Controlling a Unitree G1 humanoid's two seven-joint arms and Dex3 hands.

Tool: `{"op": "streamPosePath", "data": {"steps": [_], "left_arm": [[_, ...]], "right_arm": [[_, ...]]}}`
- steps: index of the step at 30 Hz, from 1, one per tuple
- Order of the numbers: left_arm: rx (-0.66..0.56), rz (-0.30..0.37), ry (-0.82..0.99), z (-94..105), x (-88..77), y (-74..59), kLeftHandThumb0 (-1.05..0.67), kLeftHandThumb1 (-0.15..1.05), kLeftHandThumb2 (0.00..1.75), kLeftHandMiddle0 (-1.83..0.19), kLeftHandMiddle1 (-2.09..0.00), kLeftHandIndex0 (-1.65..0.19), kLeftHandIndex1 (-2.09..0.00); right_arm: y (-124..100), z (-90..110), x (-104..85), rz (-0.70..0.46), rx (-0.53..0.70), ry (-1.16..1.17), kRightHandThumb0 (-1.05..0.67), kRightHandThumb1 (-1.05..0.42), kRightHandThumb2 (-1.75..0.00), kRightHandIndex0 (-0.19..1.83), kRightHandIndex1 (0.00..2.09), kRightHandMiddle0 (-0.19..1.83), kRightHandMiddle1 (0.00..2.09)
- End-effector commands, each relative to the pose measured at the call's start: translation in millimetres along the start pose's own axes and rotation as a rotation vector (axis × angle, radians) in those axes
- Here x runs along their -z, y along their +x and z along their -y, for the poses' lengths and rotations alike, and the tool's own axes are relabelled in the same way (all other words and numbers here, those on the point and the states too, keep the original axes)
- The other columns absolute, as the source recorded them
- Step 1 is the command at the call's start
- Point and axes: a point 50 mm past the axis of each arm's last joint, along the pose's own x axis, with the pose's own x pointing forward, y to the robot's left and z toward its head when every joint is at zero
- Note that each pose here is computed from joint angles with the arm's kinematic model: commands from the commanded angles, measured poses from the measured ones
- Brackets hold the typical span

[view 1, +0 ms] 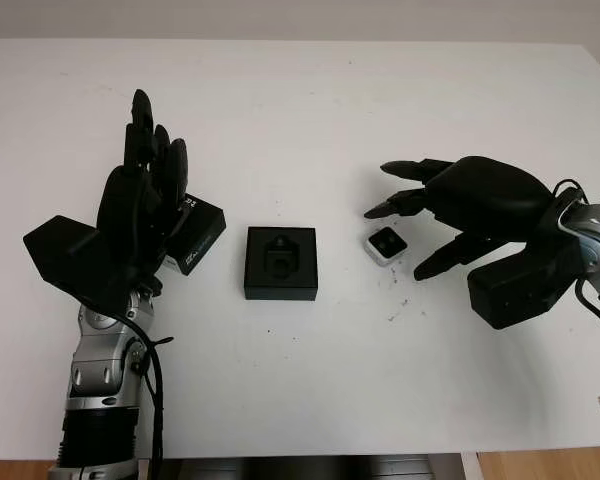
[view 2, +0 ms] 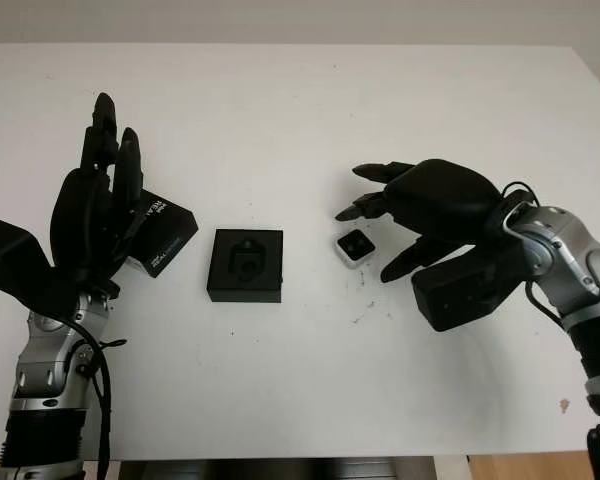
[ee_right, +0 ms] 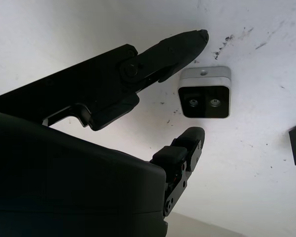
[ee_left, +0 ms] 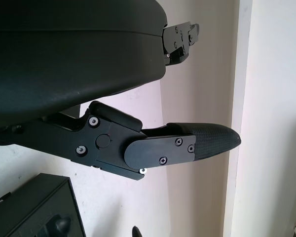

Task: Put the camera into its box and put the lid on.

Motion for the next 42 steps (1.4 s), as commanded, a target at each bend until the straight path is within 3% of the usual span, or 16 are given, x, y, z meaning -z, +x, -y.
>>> {"op": "streamPosePath", "data": {"steps": [1,3,5,16,29,42], "left_arm": [[0.002,-0.002,0.005,-1.8,-0.2,-2.7,-0.75,1.05,0.52,0.19,0.0,0.19,0.0],[-0.005,0.003,-0.002,-1.5,0.2,-2.9,-0.74,1.05,0.52,0.19,0.0,0.19,0.0],[-0.004,0.002,0.0,-1.6,0.6,-2.9,-0.74,1.05,0.51,0.19,0.0,0.19,0.0],[-0.005,-0.001,0.007,-2.2,0.8,-3.0,-0.74,1.05,0.52,0.19,0.0,0.19,0.0],[-0.006,-0.001,0.004,-3.0,1.4,-3.4,-0.74,1.05,0.52,0.19,0.0,0.19,0.0],[-0.012,-0.002,-0.008,-2.2,1.6,-3.2,-0.72,1.05,0.5,0.19,0.0,0.19,0.0]], "right_arm": [[2.1,-2.1,-1.0,0.006,0.009,0.013,-0.68,-0.88,-0.05,0.18,0.07,0.48,0.3],[3.0,-3.7,-1.0,0.007,0.014,0.022,-0.68,-0.88,-0.05,0.19,0.06,0.32,0.61],[3.7,-4.4,-1.0,0.003,0.005,0.021,-0.68,-0.89,-0.06,0.18,0.05,0.22,0.78],[7.2,-8.9,-1.4,0.018,0.026,0.032,-0.65,-0.9,-0.05,0.2,0.06,0.18,1.07],[5.9,-10.8,0.1,0.013,0.05,0.043,-0.48,-0.93,-0.06,0.3,0.1,0.33,1.31],[4.9,-10.6,1.5,0.009,0.054,0.06,-0.45,-0.97,-0.06,0.32,0.11,0.38,1.29]]}}
